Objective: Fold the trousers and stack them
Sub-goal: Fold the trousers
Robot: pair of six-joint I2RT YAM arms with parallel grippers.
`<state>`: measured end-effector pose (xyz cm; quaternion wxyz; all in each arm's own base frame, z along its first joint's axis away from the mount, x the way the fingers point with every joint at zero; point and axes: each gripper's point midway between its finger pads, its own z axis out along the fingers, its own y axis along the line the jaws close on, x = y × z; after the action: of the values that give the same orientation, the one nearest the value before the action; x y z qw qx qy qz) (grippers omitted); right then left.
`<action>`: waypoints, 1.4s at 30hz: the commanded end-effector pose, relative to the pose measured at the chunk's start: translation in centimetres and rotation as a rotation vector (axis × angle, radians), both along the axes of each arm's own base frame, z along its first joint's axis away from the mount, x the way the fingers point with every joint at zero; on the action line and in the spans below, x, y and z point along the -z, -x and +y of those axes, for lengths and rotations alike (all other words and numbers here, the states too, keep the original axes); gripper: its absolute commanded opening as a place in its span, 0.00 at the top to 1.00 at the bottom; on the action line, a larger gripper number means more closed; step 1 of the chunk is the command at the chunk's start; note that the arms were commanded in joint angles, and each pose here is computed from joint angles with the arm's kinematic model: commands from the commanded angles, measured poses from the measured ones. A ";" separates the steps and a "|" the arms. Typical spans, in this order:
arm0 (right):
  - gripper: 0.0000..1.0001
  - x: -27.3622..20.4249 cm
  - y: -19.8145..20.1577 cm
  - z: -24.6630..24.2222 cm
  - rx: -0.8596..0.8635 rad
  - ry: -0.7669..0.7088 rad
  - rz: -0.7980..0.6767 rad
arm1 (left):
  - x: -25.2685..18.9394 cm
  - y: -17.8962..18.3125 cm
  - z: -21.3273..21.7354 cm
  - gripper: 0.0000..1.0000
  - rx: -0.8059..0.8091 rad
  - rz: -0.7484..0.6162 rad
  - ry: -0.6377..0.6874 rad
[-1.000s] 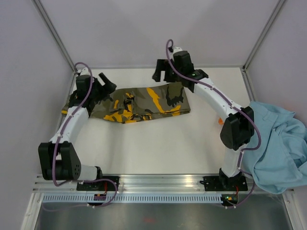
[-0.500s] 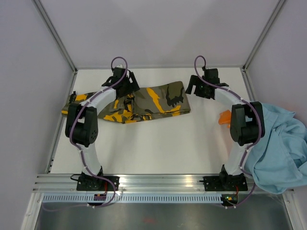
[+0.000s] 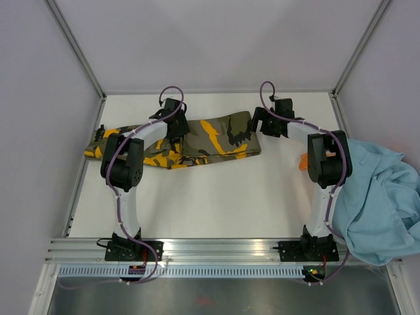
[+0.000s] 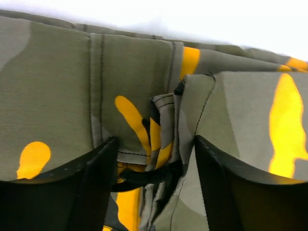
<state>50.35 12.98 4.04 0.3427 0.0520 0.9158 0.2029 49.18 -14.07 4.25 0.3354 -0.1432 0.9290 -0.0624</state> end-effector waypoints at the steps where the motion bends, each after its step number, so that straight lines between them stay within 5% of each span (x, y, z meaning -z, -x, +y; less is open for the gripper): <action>1: 0.03 0.8 -0.1 1.2 -0.051 -0.043 0.004 | 1.5 0.2 0.5 0.35 -0.014 0.038 -0.074; 5: 0.04 1.4 0.6 1.3 -0.053 -0.057 0.020 | 2.1 0.0 1.6 0.60 -0.045 0.065 -0.140; 13: 0.09 1.9 1.6 1.8 -0.055 -0.098 0.046 | -0.5 -1.0 0.4 0.80 -0.003 0.007 -0.089; 19: 0.09 2.3 1.8 1.6 -0.049 -0.086 0.052 | -3.6 -1.7 -0.8 0.73 0.028 -0.053 -0.032; 22: 0.14 2.8 1.6 1.6 -0.049 -0.087 0.055 | -4.8 -1.4 -0.5 0.67 0.024 -0.064 -0.038; 25: 0.21 3.8 1.6 1.7 -0.052 -0.087 0.080 | -7.3 -1.0 0.0 0.49 0.029 -0.104 -0.052; 31: 0.32 5.9 2.2 1.9 -0.076 -0.072 0.135 | -13.0 -0.5 1.9 0.40 0.028 -0.198 -0.095; 34: 0.53 6.2 2.5 1.9 -0.081 -0.077 0.143 | -15.4 0.2 3.4 0.37 0.007 -0.231 -0.097; 37: 1.00 6.6 2.8 1.7 -0.072 -0.069 0.158 | -17.0 1.3 5.2 0.35 -0.021 -0.248 -0.101; 42: 1.00 5.5 2.8 -1.9 -0.015 0.100 0.165 | -17.6 3.7 9.2 0.31 -0.104 -0.241 -0.118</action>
<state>50.74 14.41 1.57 0.3270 0.0427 0.9118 0.2449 47.62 -7.64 22.06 0.4644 -0.1569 0.8705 -0.0453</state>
